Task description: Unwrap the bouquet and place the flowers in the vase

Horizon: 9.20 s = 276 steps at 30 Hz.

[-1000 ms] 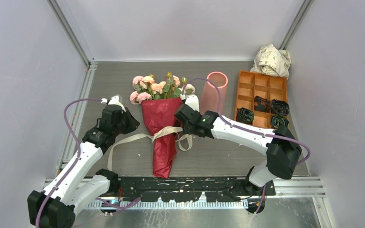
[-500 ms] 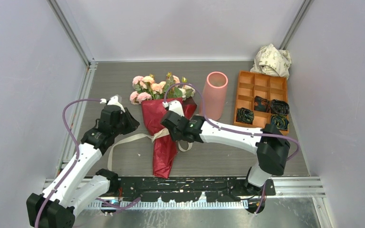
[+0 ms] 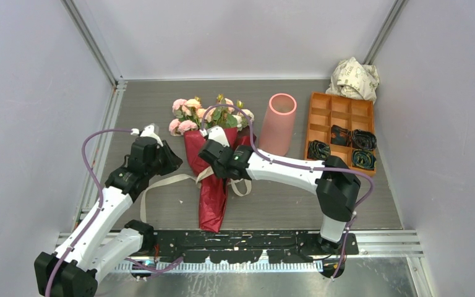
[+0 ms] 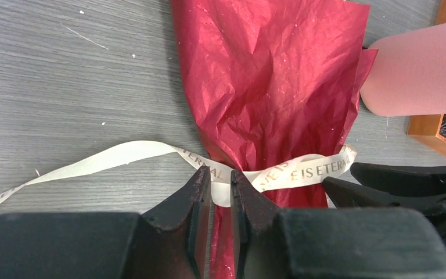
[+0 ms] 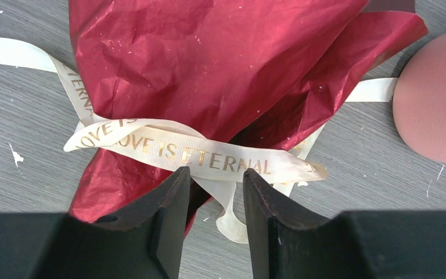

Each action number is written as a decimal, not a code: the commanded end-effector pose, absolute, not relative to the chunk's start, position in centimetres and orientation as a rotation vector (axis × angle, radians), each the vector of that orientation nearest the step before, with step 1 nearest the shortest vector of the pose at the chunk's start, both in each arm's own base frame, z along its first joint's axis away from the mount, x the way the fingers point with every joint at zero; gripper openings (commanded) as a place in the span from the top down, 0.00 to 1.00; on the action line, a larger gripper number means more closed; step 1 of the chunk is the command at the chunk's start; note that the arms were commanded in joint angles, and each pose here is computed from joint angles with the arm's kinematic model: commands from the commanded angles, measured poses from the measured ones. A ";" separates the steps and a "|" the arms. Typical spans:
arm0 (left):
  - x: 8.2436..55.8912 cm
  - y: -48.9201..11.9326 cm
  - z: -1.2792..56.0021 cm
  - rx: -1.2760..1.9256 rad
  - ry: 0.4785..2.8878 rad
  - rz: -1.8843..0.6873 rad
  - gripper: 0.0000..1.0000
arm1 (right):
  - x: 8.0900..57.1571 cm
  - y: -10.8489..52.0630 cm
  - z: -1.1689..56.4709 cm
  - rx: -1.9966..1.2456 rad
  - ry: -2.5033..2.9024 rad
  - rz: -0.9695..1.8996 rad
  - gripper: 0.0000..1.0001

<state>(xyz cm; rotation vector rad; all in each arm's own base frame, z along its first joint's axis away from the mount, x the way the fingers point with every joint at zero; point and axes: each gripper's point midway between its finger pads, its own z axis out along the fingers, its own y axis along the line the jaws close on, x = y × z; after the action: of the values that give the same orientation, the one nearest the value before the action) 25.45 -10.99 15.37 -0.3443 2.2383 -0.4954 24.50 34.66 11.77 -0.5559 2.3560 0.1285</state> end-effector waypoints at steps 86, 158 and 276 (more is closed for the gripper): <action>25.8 -25.1 10.7 0.216 2.407 -1.004 0.74 | 24.7 32.8 15.1 -0.333 2.298 0.251 0.99; 25.1 -9.2 15.8 -0.448 2.216 -0.409 0.73 | 22.1 34.3 13.4 -0.594 2.294 0.006 0.51; 26.2 -13.5 16.1 -0.317 2.241 -0.644 0.73 | 26.8 28.7 15.3 -0.451 2.299 -0.078 0.81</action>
<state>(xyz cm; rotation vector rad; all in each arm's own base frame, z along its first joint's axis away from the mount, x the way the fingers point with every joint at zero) 24.82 -12.44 13.53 -0.3728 2.3251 -0.5741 26.10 29.05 13.90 -0.5616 2.2944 -0.1830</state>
